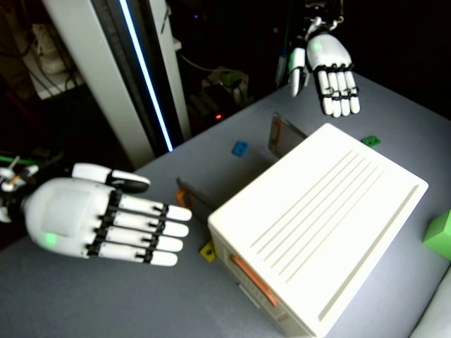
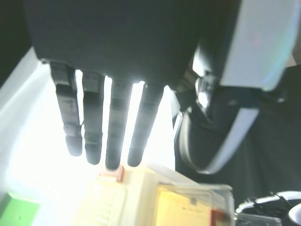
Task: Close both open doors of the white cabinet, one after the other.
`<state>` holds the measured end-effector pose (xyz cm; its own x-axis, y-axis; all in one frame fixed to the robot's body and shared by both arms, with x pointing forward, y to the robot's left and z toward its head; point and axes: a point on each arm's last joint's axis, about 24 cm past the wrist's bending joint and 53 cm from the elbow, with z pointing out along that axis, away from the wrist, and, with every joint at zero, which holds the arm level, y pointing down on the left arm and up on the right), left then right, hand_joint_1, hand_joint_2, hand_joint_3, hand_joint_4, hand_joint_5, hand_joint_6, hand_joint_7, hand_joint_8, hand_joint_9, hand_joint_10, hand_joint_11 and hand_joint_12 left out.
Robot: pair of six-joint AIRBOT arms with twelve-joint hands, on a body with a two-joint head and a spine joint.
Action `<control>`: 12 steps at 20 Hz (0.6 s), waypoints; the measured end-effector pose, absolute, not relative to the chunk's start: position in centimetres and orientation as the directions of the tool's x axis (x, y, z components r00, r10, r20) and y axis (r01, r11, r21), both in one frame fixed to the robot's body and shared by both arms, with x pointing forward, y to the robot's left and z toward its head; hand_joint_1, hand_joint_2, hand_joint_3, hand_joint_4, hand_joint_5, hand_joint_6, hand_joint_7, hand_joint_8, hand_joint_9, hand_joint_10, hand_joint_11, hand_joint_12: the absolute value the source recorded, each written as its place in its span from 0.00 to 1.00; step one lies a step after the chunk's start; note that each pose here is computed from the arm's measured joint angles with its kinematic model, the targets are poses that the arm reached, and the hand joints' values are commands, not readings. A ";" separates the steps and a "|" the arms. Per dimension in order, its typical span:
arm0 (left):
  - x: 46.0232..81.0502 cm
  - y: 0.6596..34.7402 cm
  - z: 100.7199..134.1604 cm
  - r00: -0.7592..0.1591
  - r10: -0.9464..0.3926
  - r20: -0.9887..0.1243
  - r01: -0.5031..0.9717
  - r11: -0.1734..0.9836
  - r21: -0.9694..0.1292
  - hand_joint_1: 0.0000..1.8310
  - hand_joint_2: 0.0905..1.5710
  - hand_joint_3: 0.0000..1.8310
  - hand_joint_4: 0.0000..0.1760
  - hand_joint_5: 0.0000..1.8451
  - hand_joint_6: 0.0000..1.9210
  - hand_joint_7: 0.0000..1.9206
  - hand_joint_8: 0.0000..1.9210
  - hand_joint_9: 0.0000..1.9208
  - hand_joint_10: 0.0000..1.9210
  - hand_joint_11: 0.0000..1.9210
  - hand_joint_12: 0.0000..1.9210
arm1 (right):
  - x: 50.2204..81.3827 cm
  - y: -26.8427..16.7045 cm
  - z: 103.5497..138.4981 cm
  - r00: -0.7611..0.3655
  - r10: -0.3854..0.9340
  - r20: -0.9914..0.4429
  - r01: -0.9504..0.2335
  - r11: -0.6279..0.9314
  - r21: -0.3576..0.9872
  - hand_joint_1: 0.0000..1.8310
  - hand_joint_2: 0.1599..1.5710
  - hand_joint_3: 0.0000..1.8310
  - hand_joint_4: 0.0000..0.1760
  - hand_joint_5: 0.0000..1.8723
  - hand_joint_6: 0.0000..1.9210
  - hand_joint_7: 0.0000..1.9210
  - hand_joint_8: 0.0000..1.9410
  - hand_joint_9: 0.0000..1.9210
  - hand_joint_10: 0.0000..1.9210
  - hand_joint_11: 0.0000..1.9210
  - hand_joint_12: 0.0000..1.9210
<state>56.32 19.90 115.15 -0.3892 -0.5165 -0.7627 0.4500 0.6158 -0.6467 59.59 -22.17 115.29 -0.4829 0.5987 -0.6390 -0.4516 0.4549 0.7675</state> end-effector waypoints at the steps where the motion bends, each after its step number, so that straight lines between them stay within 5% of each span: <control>1: 56.5 19.9 115.0 -0.393 -0.516 -0.761 0.443 0.619 -0.648 0.00 0.93 0.01 0.00 0.01 0.00 0.03 0.00 0.05 0.00 0.00 0.23 | 59.6 -22.2 115.3 -0.483 0.598 -0.639 -0.452 0.454 0.767 0.12 0.89 0.00 0.12 0.05 0.00 0.06 0.00 0.06 0.00 0.08 0.01; 3: 56.5 19.9 115.0 -0.397 -0.519 -0.757 0.442 0.616 -0.653 0.00 0.93 0.01 0.00 0.02 0.00 0.05 0.00 0.06 0.01 0.00 0.25 | 59.6 -22.2 115.3 -0.482 0.599 -0.639 -0.452 0.455 0.768 0.12 0.90 0.00 0.05 0.05 0.00 0.06 0.00 0.06 0.00 0.09 0.01; 8: 55.7 18.3 114.5 -0.437 -0.491 -0.754 0.471 0.589 -0.656 0.00 0.94 0.00 0.00 0.02 0.01 0.04 0.00 0.06 0.00 0.00 0.29 | 59.6 -22.2 115.3 -0.483 0.600 -0.638 -0.452 0.454 0.768 0.12 0.91 0.00 0.13 0.05 0.00 0.06 0.00 0.06 0.00 0.09 0.01; 12: 55.5 16.8 114.7 -0.455 -0.465 -0.759 0.504 0.569 -0.651 0.00 0.92 0.00 0.00 0.00 0.00 0.00 0.00 0.02 0.00 0.00 0.19 | 59.6 -22.2 115.3 -0.484 0.600 -0.637 -0.450 0.454 0.769 0.12 0.90 0.00 0.16 0.05 0.00 0.07 0.00 0.06 0.00 0.10 0.01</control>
<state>55.48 16.78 114.67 -0.4553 -0.4653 -0.7591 0.5035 0.5686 -0.6505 59.59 -22.18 115.29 -0.4836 0.5999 -0.6374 -0.4505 0.4538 0.7688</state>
